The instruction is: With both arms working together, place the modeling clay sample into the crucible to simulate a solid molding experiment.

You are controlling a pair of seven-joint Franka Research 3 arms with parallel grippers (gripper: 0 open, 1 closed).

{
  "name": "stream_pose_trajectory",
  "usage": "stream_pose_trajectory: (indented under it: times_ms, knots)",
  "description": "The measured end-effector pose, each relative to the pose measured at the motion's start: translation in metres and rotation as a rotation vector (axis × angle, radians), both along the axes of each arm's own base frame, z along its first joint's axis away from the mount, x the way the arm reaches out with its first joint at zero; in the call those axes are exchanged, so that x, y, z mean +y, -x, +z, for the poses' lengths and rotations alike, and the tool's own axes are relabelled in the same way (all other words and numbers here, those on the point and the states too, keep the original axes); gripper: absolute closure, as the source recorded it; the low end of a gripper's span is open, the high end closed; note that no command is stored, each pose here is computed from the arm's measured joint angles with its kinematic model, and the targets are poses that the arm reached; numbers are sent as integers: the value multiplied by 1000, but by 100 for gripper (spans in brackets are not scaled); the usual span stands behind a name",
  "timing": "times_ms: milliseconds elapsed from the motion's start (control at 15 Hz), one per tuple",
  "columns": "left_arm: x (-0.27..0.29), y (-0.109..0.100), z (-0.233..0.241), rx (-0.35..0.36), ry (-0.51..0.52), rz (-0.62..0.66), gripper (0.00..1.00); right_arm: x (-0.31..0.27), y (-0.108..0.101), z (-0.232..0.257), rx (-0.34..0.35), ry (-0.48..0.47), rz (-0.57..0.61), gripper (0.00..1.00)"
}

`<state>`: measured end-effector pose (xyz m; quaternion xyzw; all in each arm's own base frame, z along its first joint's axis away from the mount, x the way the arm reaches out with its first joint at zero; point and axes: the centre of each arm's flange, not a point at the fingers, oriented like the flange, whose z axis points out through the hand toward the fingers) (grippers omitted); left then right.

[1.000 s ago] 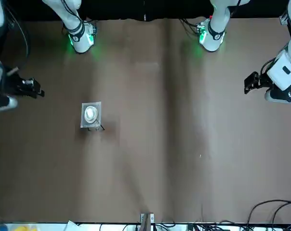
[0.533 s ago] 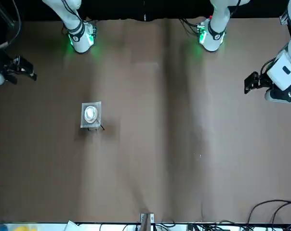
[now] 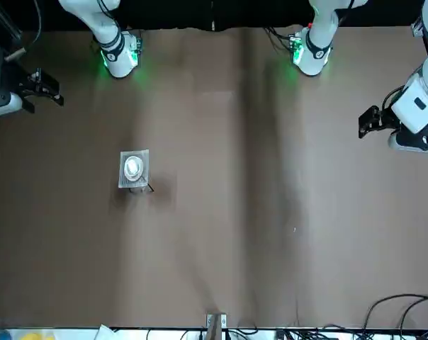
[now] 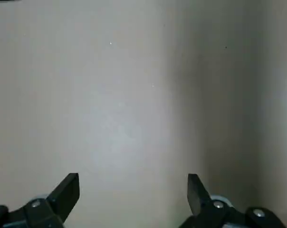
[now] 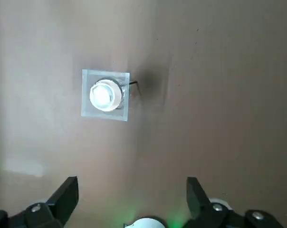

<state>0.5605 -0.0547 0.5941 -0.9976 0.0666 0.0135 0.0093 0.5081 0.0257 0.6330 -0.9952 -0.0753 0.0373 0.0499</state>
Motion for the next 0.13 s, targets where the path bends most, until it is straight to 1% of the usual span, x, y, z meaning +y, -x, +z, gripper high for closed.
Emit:
stream_pose_trajectory:
  times_ms: [133]
  knots:
    - [0, -1, -2, 3, 0, 0, 0, 0, 3, -2, 3, 0, 1, 0]
